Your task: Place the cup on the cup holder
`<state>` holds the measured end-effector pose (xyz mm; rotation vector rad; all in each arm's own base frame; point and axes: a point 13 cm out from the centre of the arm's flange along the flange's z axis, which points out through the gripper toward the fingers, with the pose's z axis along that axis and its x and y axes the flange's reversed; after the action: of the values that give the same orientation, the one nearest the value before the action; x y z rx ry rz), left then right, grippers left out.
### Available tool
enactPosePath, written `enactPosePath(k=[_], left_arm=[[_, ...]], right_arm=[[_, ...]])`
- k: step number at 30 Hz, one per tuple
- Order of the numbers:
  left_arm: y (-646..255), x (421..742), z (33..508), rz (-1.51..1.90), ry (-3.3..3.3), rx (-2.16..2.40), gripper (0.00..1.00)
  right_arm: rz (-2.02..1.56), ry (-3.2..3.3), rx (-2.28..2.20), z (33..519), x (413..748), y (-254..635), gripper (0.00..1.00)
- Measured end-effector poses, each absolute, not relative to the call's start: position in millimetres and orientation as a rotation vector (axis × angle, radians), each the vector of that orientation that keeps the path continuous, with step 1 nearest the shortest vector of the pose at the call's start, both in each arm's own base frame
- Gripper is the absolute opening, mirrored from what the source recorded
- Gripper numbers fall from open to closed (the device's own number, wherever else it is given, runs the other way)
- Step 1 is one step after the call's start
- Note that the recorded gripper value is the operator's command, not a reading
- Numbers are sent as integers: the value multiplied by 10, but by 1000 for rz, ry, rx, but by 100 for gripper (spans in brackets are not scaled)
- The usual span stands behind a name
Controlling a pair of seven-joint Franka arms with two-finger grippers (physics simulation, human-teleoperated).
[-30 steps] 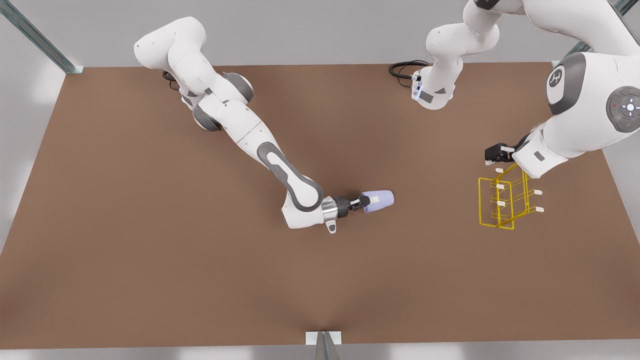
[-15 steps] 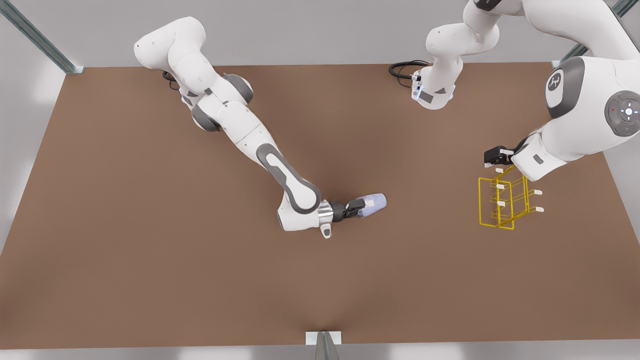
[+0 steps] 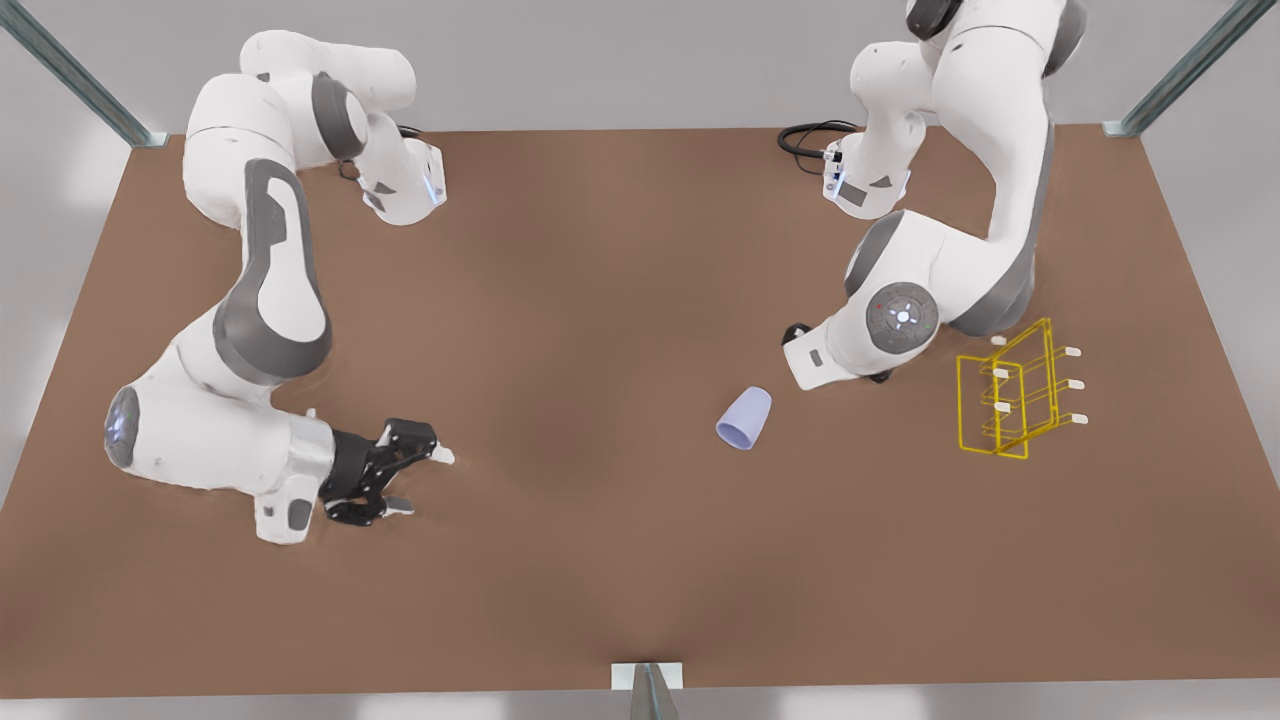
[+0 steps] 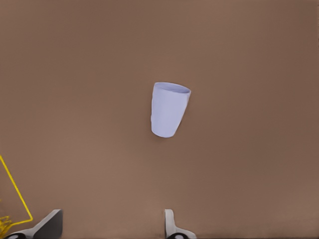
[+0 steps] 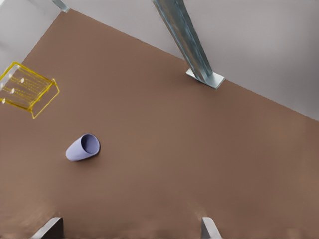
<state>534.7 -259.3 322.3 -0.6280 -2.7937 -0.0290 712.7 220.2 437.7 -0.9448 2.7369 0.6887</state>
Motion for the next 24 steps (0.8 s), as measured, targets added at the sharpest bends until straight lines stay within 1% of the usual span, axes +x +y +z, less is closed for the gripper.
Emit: enactPosePath(k=[2, 3, 4, 6, 8, 12, 17, 24], left_arm=[[-2781, 5158, 2766, -29, -2786, -620, 100], [-2827, 5073, 2529, -25, -2792, -607, 100], [-2824, 4972, 2323, -25, -2805, -590, 100], [-2768, 4826, 1965, -20, -2850, -553, 100], [-2767, 4850, 1793, 7, -2923, -523, 100], [-2870, 5079, 1586, 78, -3071, -494, 100], [-3052, 5356, 1399, 159, -3196, -508, 100], [-3187, 5450, 1175, 206, -3258, -547, 100]], right_arm=[[383, 2907, -908, 4739, 6431, 1426, 100], [276, 2966, -875, 4821, 6192, 1148, 100], [188, 2998, -834, 4926, 6086, 927, 100], [70, 3049, -678, 5114, 6021, 328, 100], [3, 3097, -559, 5148, 5959, -57, 100], [-55, 3173, -499, 5045, 5861, -85, 100], [-111, 3223, -419, 5074, 5764, -148, 100], [-135, 3225, -319, 5110, 5796, -213, 100]])
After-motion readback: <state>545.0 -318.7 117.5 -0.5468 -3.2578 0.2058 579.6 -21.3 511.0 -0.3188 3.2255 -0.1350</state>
